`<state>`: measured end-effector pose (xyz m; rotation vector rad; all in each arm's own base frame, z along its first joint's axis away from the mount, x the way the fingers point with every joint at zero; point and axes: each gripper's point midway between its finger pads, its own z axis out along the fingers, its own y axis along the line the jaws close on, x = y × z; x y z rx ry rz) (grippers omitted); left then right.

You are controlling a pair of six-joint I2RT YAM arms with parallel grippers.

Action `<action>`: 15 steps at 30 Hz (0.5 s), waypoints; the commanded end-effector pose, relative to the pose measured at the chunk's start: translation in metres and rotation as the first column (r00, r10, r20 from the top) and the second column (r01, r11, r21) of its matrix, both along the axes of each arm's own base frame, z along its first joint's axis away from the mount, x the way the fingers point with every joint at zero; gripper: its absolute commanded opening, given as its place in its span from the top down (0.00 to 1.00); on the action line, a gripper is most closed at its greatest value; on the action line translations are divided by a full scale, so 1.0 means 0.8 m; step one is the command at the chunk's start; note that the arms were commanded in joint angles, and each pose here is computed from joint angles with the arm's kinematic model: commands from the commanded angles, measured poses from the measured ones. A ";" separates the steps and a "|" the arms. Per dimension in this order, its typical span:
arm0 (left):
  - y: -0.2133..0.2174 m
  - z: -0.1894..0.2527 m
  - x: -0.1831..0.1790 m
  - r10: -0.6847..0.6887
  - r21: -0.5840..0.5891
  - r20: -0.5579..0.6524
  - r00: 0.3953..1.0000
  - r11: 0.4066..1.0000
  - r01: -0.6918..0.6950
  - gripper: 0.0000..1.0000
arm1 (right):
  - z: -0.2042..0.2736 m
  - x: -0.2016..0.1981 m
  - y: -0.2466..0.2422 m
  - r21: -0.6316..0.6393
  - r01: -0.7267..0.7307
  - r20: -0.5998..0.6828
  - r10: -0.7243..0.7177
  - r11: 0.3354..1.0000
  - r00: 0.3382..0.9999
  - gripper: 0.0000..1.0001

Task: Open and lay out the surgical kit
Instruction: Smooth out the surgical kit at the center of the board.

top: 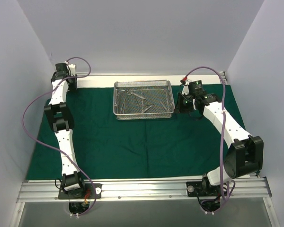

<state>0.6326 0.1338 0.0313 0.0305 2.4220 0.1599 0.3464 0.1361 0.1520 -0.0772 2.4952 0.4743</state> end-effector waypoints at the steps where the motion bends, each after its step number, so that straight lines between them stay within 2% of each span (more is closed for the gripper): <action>1: 0.013 0.043 -0.007 0.055 0.034 0.032 0.998 0.998 -0.056 0.57 | 0.024 0.007 0.004 0.037 -0.005 0.046 0.004 0.999 0.999 1.00; 3: 0.011 0.061 -0.008 0.064 0.026 0.050 0.997 0.997 -0.066 0.71 | 0.025 0.008 0.007 0.050 -0.007 0.045 0.005 0.999 0.999 1.00; 4: 0.009 0.073 -0.011 0.064 0.019 0.058 0.996 0.998 -0.065 0.73 | 0.029 0.009 0.011 0.068 -0.010 0.051 0.007 0.998 0.999 1.00; 5: 0.008 0.080 -0.012 0.068 0.013 0.062 0.996 0.998 -0.069 0.81 | 0.032 0.011 0.013 0.075 -0.012 0.054 0.008 0.997 0.998 1.00; 6: 0.007 0.085 -0.015 0.074 0.008 0.061 0.995 0.997 -0.075 0.97 | 0.035 0.012 0.014 0.082 -0.012 0.061 0.007 0.997 0.998 1.00; 12: -0.008 0.115 -0.043 0.110 -0.047 0.037 0.993 0.993 -0.108 0.98 | 0.046 0.013 0.021 0.101 -0.017 0.072 0.010 0.995 0.997 1.00; 15: -0.021 0.113 -0.060 0.131 -0.075 0.000 0.991 0.989 -0.131 0.98 | 0.049 0.011 0.029 0.112 -0.033 0.077 0.024 0.993 0.997 1.00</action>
